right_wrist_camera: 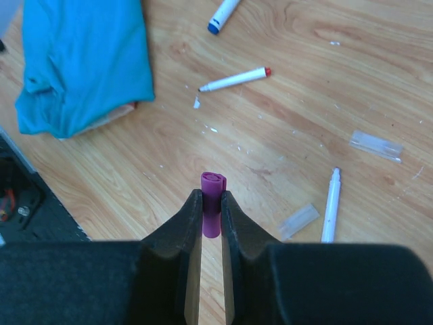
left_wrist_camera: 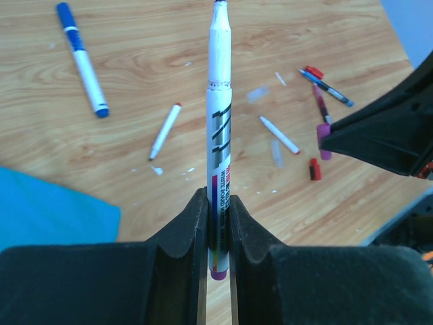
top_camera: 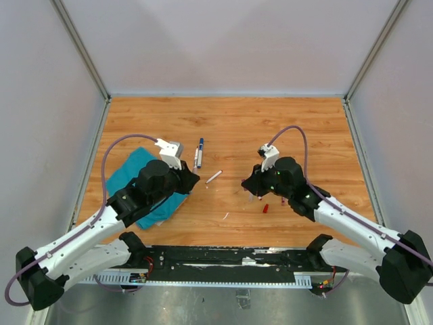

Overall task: Insert the pens into the pen caps
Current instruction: Insert the pen cap onto the pen.

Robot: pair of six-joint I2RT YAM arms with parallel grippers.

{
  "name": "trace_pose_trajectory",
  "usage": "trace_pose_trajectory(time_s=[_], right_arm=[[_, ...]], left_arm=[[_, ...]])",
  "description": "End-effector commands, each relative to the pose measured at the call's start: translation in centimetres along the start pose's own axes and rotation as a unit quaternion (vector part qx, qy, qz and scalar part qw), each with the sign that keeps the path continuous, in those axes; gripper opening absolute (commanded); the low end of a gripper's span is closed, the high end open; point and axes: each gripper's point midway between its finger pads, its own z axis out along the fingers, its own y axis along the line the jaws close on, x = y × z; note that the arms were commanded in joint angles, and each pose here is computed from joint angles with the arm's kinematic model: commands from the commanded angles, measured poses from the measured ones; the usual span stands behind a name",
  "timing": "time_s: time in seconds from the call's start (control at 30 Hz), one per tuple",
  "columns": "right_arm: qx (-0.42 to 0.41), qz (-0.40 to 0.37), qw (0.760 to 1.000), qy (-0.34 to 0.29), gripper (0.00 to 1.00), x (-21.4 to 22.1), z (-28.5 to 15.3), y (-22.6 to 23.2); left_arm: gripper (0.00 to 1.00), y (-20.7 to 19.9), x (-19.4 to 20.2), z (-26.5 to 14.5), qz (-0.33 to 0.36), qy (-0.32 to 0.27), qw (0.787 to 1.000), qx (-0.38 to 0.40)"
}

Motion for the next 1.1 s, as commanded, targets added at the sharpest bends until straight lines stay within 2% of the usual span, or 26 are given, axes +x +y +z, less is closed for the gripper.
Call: trace_pose_trajectory(time_s=[0.0,0.3,0.5,0.7,0.87,1.07], right_arm=[[-0.064,0.038,0.994,-0.08,0.01,-3.6,-1.2,2.0],[-0.082,0.067,0.98,-0.168,0.01,-7.2,-3.9,3.0],[-0.092,0.098,0.961,-0.243,0.01,-9.7,-5.6,3.3],[-0.109,0.156,0.933,-0.306,0.0,-11.5,-6.9,3.3],[-0.15,0.206,0.896,-0.364,0.01,-13.3,-8.3,3.8],[-0.202,0.219,0.867,-0.399,0.01,-15.0,-9.2,5.0]], left_arm=[[0.0,-3.1,-0.6,1.0,-0.017,-0.028,0.999,0.041],[0.01,-7.6,1.0,1.3,-0.004,-0.027,0.995,0.092],[0.0,-10.2,1.8,1.1,0.006,-0.032,0.991,0.128],[0.01,-13.2,2.0,-0.2,0.016,-0.058,0.983,0.176],[0.0,-14.9,2.0,-1.2,0.027,-0.074,0.974,0.215],[0.01,-16.5,1.9,-2.4,0.039,-0.086,0.959,0.266]])
